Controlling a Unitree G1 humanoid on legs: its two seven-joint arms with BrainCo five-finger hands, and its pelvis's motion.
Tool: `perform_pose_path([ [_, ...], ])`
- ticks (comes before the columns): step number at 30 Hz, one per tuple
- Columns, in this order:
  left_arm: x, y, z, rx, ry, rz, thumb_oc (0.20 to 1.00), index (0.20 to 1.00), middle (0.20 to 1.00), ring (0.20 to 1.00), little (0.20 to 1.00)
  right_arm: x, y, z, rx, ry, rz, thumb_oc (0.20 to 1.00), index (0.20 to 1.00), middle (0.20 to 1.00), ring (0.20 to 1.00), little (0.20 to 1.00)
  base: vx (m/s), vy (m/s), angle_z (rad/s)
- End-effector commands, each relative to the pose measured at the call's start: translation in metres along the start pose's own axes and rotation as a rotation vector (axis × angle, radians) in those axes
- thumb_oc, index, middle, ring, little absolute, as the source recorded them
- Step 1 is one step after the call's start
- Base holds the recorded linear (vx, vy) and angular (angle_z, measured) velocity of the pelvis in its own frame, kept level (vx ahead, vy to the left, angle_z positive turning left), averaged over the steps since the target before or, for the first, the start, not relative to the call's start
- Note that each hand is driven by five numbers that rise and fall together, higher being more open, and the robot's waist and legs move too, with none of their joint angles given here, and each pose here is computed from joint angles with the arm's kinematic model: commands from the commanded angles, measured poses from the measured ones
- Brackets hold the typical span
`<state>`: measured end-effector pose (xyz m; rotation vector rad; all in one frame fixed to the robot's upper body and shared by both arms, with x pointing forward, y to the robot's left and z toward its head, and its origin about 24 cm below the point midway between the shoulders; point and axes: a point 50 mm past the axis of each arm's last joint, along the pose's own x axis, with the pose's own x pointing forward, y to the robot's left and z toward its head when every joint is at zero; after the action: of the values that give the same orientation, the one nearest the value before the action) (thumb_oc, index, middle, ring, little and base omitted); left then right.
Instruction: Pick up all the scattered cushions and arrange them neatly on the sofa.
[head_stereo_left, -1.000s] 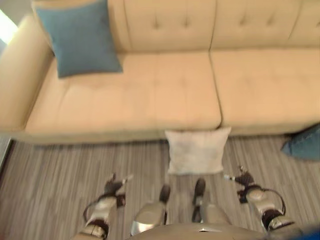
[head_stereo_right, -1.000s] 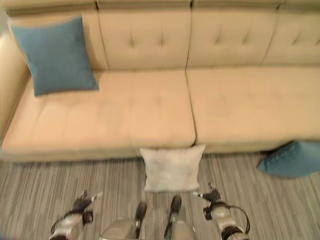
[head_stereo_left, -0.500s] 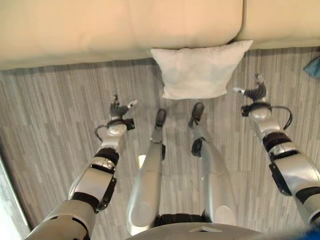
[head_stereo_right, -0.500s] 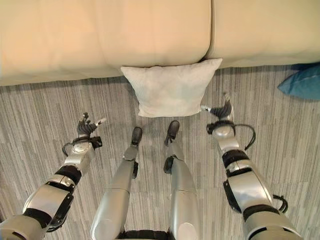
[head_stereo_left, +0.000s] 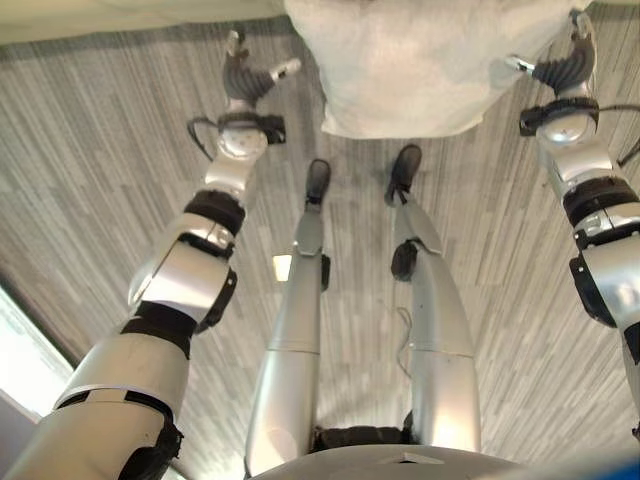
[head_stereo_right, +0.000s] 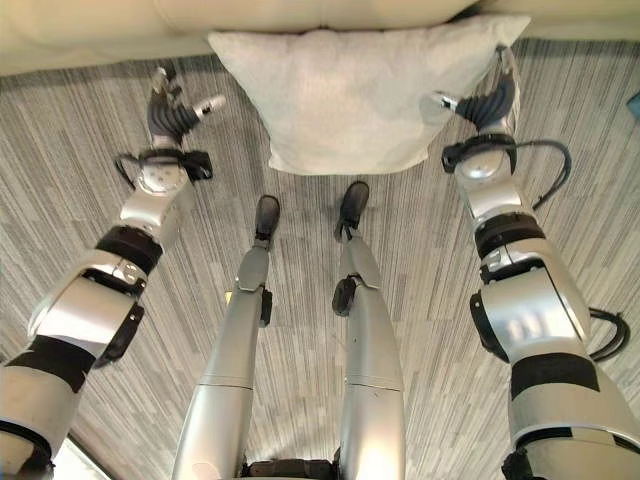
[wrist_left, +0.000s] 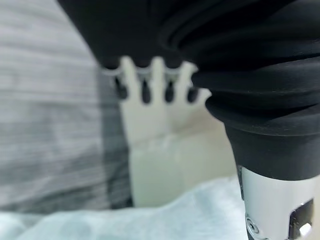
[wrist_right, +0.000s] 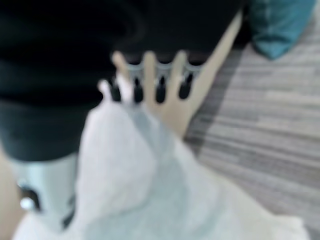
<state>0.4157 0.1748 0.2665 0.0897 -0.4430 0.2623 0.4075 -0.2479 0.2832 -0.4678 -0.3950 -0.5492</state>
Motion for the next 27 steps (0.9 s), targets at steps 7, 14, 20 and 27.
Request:
perform_pose_path([
  [7,-0.008,-0.015,0.005,-0.100,-0.036,0.011,1.000,1.000,1.000,1.000,1.000,0.003,-0.024,-0.010,-0.061,0.002,-0.128,1.000,1.000,1.000,1.000,1.000,0.05,-0.027,-0.03],
  [14,-0.005,-0.041,0.040,-0.169,-0.129,-0.043,1.000,1.000,1.000,1.000,1.000,0.005,-0.014,0.014,0.062,-0.059,-0.106,1.000,1.000,1.000,1.000,1.000,0.03,-0.052,-0.04],
  [20,-0.001,-0.050,0.063,-0.224,-0.181,-0.067,1.000,1.000,1.000,1.000,1.000,0.003,0.008,0.050,0.243,-0.144,0.002,1.000,1.000,1.000,1.000,1.000,0.00,-0.041,-0.01],
  [27,-0.005,-0.073,0.078,-0.277,-0.194,-0.136,1.000,1.000,1.000,1.000,1.000,-0.012,0.053,0.113,0.431,-0.270,0.223,1.000,1.000,1.000,1.000,1.000,0.02,-0.016,-0.01],
])
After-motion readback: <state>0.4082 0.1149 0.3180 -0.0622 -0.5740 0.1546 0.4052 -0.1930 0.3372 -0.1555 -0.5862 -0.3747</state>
